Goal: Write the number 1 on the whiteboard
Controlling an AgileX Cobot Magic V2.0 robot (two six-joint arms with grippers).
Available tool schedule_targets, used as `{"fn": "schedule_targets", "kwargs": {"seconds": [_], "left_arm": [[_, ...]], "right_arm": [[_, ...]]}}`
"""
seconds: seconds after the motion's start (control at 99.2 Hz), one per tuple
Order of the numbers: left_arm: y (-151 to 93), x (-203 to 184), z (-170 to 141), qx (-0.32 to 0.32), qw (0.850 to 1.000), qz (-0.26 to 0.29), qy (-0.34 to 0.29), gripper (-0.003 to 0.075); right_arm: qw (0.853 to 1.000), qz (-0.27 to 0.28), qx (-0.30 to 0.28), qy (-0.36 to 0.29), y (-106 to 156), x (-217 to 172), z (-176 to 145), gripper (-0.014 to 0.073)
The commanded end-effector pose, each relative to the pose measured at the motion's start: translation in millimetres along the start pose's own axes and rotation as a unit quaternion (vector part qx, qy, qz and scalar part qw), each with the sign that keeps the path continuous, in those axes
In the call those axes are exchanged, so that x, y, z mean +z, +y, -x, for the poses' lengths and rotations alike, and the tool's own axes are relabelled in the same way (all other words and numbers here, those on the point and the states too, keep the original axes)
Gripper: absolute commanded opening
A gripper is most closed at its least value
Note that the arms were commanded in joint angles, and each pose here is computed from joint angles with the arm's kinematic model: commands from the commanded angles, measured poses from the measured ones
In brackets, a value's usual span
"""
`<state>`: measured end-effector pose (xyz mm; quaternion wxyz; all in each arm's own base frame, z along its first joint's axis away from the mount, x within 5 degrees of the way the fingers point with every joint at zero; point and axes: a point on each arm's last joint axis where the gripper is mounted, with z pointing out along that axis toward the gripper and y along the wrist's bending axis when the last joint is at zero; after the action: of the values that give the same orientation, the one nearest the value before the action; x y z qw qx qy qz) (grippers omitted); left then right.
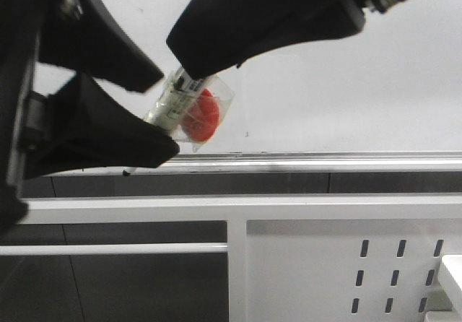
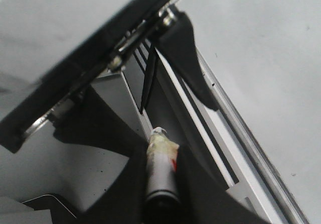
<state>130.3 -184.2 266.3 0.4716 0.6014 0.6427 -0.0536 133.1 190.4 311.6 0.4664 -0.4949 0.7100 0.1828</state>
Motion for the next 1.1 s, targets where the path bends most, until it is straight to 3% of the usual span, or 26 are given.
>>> {"fn": "schedule_targets", "kwargs": {"seconds": [0.0, 0.191, 0.373, 0.443, 0.574, 0.766, 0.917, 1.018, 1.088], "left_arm": [[10, -19, 16, -0.031, 0.998, 0.019, -0.054, 0.0491], [15, -52, 19, -0.087, 0.991, 0.035, -0.095, 0.0491], [21, -93, 18, -0.163, 0.973, 0.055, -0.155, 0.0457], [24, -107, 12, -0.182, 0.969, 0.069, -0.154, 0.0355], [25, -125, -6, -0.218, 0.956, 0.105, -0.163, -0.0020], [21, -135, -33, -0.296, 0.920, 0.156, -0.203, -0.0020], [12, -134, -50, -0.322, 0.886, 0.192, -0.272, -0.0020], [8, -128, -65, -0.351, 0.868, 0.216, -0.277, -0.0020], [7, -123, -75, -0.383, 0.848, 0.234, -0.283, -0.0020]], "right_arm": [[0.999, -0.013, 0.007, -0.051, -4, -10, 17, -0.0075], [0.998, -0.019, 0.010, -0.064, -5, -21, 17, -0.0074], [0.994, -0.049, 0.036, -0.088, -15, -42, 12, -0.0067], [0.992, -0.060, 0.052, -0.100, -16, -52, 6, -0.0068], [0.987, -0.076, 0.052, -0.135, -13, -71, -6, -0.0067], [0.978, -0.094, 0.070, -0.171, -11, -87, -18, -0.0067], [0.971, -0.135, 0.081, -0.178, -23, -92, -20, -0.0067], [0.964, -0.169, 0.090, -0.183, -32, -95, -21, -0.0067], [0.960, -0.188, 0.094, -0.188, -38, -96, -22, -0.0067]]}}
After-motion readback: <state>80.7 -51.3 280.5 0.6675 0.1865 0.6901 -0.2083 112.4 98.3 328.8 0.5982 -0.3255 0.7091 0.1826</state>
